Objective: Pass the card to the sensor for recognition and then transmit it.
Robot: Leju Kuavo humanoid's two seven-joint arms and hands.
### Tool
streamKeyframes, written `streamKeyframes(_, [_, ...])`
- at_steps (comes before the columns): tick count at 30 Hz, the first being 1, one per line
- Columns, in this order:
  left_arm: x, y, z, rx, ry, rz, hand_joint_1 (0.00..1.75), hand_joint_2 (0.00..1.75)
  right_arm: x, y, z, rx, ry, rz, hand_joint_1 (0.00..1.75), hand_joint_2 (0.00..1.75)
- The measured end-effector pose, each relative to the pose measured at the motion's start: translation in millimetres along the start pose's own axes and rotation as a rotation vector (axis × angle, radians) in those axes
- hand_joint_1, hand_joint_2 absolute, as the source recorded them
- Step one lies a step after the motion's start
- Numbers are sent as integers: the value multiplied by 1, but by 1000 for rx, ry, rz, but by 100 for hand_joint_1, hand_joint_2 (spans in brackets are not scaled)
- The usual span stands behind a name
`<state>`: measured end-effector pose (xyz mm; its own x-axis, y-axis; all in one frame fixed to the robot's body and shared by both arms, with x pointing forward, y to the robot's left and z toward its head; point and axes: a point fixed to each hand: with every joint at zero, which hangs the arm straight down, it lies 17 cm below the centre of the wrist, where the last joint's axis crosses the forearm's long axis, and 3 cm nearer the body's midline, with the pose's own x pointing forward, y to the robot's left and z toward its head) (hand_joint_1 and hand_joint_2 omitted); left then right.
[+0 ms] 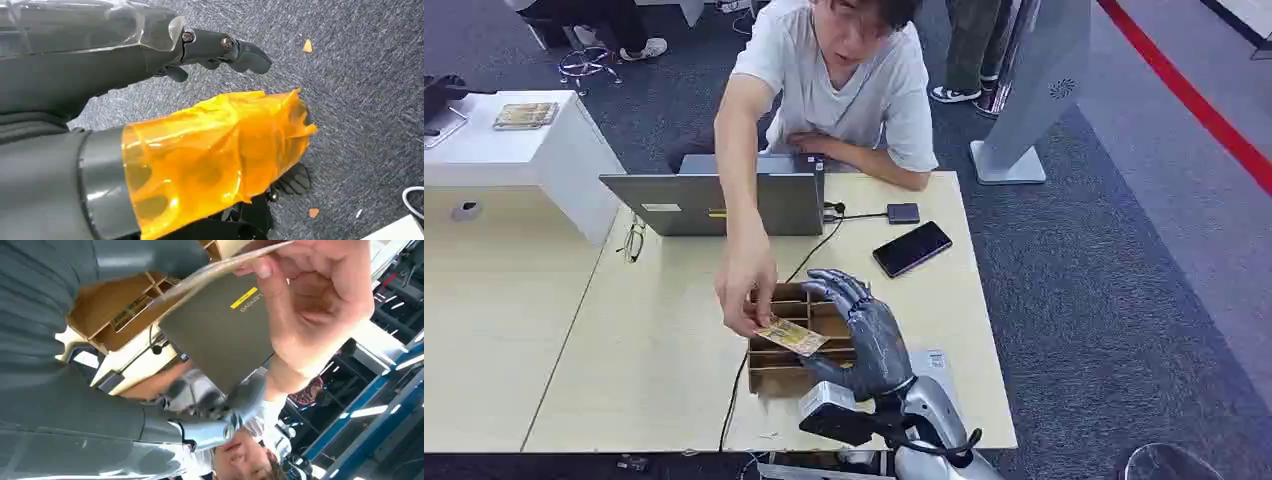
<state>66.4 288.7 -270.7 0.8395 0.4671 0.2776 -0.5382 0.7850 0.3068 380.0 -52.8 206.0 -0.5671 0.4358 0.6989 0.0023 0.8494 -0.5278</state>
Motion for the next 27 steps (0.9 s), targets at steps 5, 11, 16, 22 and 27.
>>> streamKeyframes(5, [0, 0, 0, 0, 0, 0, 0, 0, -1, 1, 1, 1, 3, 0, 175, 175])
streamKeyframes(11, [0, 0, 0, 0, 0, 0, 0, 0, -1, 0, 1, -3, 3, 0, 175, 175])
streamKeyframes(16, [0, 0, 0, 0, 0, 0, 0, 0, -1, 0, 2, -6, 3, -1, 175, 175])
streamKeyframes(22, [0, 0, 0, 1, 1, 0, 0, 0, -2, 0, 3, -7, 7, -9, 175, 175])
streamKeyframes(27, [0, 0, 0, 1, 1, 0, 0, 0, -3, 0, 3, -10, 15, -35, 175, 175])
